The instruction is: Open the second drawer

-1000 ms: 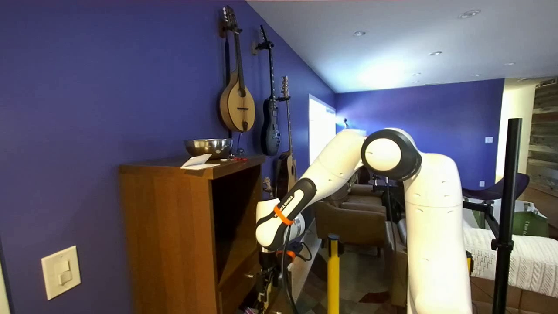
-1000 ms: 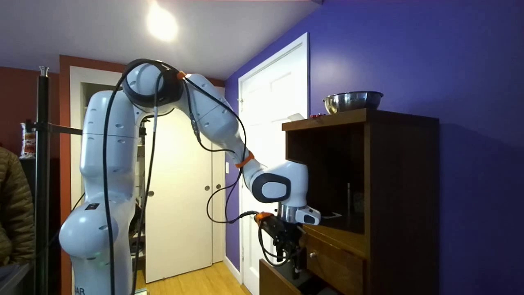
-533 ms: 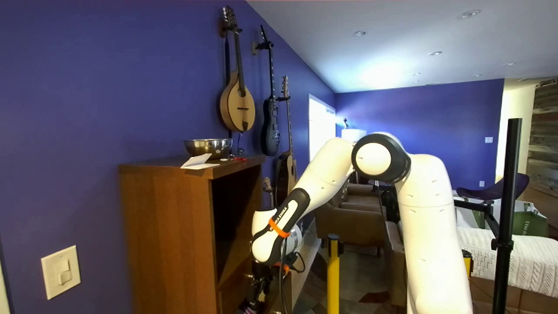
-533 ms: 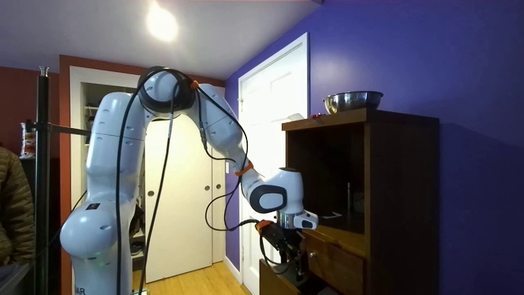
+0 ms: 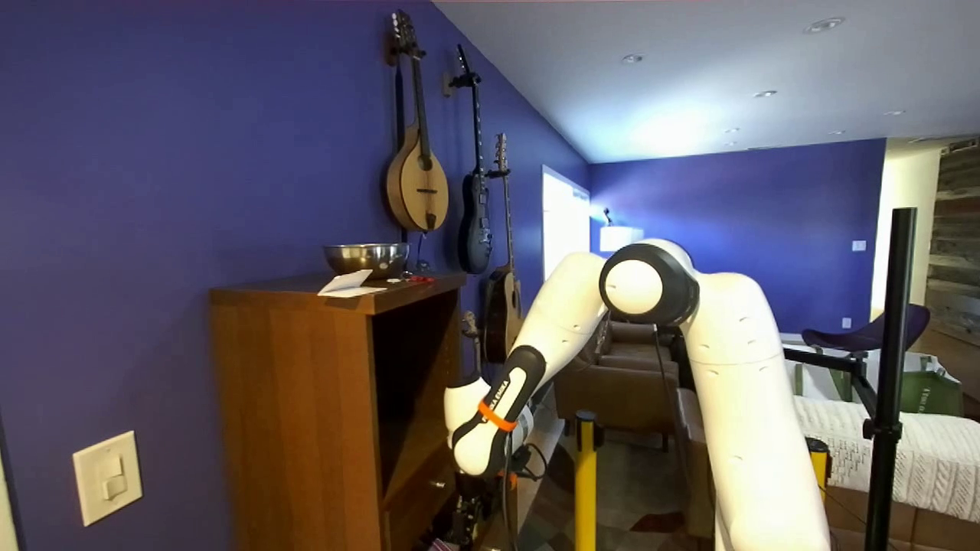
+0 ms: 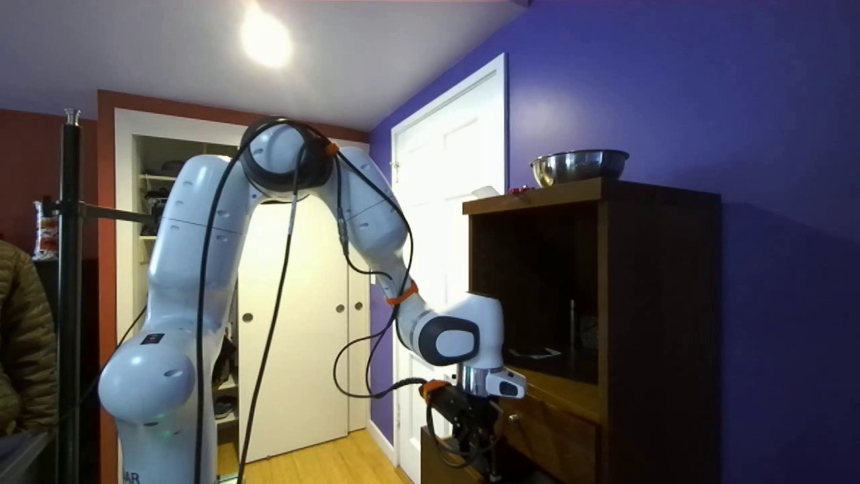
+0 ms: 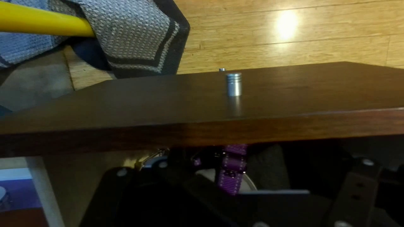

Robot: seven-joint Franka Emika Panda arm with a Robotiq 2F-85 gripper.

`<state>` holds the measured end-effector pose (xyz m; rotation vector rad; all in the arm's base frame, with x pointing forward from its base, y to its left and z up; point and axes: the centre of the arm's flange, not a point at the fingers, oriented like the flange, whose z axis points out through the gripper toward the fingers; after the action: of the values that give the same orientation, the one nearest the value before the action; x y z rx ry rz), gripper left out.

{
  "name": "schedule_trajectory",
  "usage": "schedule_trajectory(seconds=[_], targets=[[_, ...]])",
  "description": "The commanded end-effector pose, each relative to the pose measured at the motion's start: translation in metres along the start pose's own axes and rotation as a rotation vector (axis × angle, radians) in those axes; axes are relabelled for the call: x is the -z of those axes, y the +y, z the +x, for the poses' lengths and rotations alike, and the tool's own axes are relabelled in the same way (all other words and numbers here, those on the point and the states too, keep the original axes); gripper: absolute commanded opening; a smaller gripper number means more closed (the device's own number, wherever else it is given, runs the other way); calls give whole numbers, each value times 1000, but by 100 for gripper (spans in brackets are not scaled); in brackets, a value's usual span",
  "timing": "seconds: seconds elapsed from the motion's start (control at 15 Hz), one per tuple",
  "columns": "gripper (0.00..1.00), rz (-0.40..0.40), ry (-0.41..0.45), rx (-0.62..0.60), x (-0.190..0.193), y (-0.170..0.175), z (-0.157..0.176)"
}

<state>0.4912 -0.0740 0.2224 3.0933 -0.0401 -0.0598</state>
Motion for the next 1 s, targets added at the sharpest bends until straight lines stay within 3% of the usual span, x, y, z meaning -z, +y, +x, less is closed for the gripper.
schedule_trajectory(seconds=[0.0,0.93], targets=[[100,-56,-79,-21,5,26,-12],[100,-100,-260,22,-2,50,-38]])
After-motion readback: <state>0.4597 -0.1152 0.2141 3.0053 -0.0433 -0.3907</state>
